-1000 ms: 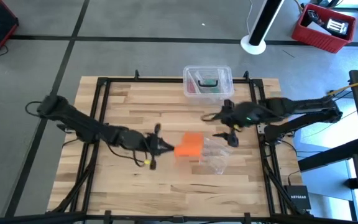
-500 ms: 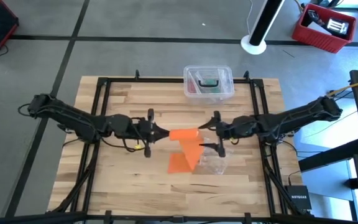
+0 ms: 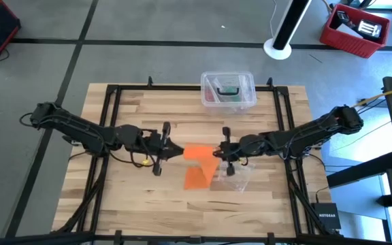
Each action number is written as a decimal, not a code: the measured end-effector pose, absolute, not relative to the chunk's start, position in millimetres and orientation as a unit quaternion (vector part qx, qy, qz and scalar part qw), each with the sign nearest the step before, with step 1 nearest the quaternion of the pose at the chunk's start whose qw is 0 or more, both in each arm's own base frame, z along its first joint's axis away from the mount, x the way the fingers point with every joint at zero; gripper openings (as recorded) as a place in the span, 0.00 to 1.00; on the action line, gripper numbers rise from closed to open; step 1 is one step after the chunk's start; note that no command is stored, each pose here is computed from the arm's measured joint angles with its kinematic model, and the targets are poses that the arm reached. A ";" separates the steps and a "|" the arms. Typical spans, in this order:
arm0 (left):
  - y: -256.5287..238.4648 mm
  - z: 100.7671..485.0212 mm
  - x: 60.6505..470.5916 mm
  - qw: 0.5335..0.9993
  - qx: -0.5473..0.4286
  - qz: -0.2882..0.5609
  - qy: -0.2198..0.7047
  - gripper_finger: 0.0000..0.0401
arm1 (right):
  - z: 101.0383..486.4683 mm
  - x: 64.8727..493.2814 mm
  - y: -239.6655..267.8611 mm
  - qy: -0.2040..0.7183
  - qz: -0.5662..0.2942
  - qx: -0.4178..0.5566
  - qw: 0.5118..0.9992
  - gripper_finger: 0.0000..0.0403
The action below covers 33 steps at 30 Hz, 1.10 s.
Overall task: Roll bandage
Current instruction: Roll the orange bandage
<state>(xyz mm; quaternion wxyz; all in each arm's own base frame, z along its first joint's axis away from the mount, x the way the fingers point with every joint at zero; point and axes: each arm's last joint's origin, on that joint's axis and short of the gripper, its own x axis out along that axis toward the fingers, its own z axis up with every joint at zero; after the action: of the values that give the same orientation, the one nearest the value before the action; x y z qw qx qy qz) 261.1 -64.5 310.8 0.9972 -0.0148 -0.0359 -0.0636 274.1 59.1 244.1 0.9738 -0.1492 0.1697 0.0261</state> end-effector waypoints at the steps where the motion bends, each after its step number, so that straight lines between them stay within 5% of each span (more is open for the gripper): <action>1: -65.7 310.7 260.9 0.996 -0.016 -0.085 -0.035 0.00 | 244.7 274.3 58.3 0.168 0.012 -0.158 0.973 0.04; 6: -72.5 315.5 259.9 0.976 -0.013 -0.207 -0.066 0.00 | 247.8 275.6 53.7 0.158 -0.032 -0.190 0.968 0.01; 10: -73.0 322.6 259.0 0.968 0.012 -0.221 -0.114 0.00 | 250.7 279.8 50.9 0.135 -0.045 -0.182 0.973 0.02; 25: -44.6 327.8 261.6 0.983 0.127 0.068 -0.116 0.00 | 249.1 276.5 87.4 0.122 0.026 -0.102 0.987 0.01; 33: -47.0 326.8 261.1 0.979 0.151 0.083 -0.107 0.00 | 262.1 278.3 92.8 0.121 -0.008 -0.086 0.989 0.02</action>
<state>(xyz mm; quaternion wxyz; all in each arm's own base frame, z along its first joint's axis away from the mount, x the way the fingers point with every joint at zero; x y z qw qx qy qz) 261.1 -47.0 326.8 0.9793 0.1510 -0.1066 0.0825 278.3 92.8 262.1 0.9889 -0.0855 0.1214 -0.0076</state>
